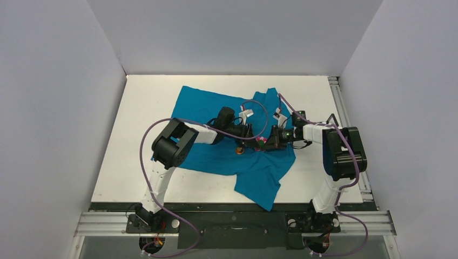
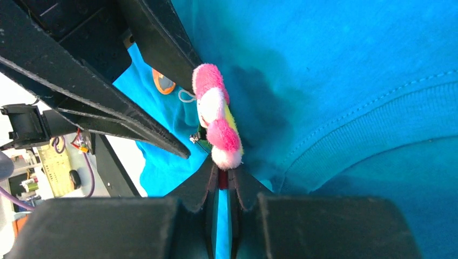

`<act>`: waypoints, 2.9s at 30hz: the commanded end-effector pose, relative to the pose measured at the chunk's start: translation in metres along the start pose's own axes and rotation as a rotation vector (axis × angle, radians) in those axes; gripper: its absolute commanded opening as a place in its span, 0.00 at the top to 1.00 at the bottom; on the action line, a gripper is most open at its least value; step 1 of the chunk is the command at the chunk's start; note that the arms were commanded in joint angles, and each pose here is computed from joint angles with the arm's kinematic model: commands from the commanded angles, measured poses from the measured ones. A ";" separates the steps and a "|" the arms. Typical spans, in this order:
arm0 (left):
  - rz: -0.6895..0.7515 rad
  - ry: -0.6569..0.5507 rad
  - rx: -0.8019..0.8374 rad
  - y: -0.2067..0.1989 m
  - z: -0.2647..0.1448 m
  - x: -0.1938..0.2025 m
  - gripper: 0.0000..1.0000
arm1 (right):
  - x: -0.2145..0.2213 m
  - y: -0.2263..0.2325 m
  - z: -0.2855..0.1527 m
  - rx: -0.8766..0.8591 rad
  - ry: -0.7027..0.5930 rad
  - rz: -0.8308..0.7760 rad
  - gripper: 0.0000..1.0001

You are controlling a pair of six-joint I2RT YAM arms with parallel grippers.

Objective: Remove the brooch from the garment
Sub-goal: Remove the brooch from the clothes.

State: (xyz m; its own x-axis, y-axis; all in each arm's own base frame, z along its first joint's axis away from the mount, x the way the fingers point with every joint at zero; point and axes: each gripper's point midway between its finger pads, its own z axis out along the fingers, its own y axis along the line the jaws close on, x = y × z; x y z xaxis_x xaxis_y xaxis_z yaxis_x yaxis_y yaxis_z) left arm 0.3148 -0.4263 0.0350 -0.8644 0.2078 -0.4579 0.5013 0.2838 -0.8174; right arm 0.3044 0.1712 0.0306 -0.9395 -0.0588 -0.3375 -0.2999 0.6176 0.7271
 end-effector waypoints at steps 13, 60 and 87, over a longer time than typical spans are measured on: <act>0.088 -0.104 0.032 -0.026 -0.006 -0.013 0.61 | -0.014 0.013 -0.007 -0.079 -0.085 0.133 1.00; 0.058 -0.071 0.014 -0.023 0.019 -0.010 0.94 | 0.004 0.010 -0.009 -0.081 -0.007 0.117 1.00; 0.122 -0.179 -0.005 -0.036 -0.040 -0.039 0.38 | -0.010 0.004 -0.027 0.167 0.016 -0.270 1.00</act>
State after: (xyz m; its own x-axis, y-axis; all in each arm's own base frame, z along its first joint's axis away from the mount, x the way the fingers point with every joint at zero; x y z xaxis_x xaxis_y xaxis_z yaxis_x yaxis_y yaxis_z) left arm 0.3202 -0.4131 0.0604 -0.8499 0.1140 -0.5145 0.5232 0.2995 -0.7978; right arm 0.2947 0.1535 0.0347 -0.9178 -0.1558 -0.3651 -0.3660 0.6881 0.6266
